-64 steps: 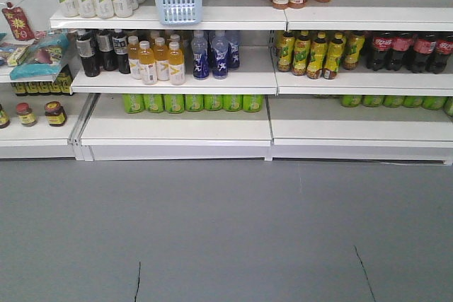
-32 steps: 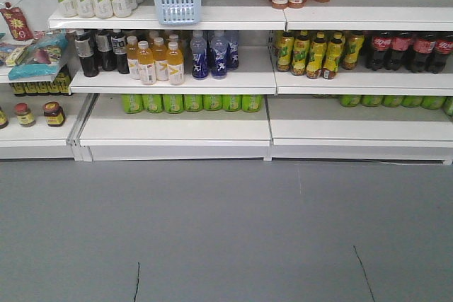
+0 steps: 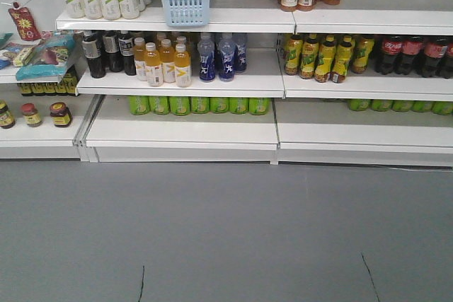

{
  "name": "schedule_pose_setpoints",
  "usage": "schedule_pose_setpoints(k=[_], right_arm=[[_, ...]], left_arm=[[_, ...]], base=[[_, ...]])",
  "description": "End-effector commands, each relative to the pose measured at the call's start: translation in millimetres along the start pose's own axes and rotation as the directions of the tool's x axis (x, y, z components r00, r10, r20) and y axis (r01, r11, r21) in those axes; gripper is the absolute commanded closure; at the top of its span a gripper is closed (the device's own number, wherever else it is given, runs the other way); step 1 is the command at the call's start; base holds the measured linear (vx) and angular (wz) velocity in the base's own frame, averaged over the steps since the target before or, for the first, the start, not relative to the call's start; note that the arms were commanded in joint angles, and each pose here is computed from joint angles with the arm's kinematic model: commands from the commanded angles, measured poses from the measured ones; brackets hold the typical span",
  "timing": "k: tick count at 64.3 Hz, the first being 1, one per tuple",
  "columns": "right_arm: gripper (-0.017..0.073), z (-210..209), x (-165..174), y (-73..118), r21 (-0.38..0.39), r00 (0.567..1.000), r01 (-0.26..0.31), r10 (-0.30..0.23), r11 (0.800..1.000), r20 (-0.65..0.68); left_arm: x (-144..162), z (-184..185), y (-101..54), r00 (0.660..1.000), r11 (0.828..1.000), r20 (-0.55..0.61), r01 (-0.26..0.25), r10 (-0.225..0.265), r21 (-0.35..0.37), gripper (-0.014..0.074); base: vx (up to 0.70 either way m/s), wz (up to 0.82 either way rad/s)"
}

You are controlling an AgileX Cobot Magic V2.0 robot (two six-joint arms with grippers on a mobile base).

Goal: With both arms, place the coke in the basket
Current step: 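Drive the base toward the shelf holding the light-blue basket, then drive closer, aligning the left gripper with the light-blue basket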

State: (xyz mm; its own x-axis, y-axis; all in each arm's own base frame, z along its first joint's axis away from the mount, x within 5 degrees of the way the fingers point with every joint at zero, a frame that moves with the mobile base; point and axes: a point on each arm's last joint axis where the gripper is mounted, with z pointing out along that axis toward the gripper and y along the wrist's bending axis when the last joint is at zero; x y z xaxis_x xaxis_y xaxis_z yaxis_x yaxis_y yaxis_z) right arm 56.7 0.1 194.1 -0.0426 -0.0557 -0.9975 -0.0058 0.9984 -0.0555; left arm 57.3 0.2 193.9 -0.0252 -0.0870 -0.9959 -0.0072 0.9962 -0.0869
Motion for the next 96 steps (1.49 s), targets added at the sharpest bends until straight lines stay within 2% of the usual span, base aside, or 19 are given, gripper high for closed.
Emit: schedule_pose_setpoints(k=[1, 96], right_arm=[[0.0569, -0.8, -4.5, -0.4, 0.008, 0.997, 0.012, -0.012, 1.000, 0.076], [0.0569, -0.8, -4.5, -0.4, 0.008, 0.997, 0.012, -0.012, 1.000, 0.076]], left_arm=[[-18.7, -3.8, -1.7, 0.992, 1.000, 0.122, 0.013, -0.015, 0.015, 0.0601], [-18.7, -3.8, -1.7, 0.992, 1.000, 0.122, 0.013, -0.015, 0.015, 0.0601]], base=[[0.05, 0.04], [0.09, -0.02]])
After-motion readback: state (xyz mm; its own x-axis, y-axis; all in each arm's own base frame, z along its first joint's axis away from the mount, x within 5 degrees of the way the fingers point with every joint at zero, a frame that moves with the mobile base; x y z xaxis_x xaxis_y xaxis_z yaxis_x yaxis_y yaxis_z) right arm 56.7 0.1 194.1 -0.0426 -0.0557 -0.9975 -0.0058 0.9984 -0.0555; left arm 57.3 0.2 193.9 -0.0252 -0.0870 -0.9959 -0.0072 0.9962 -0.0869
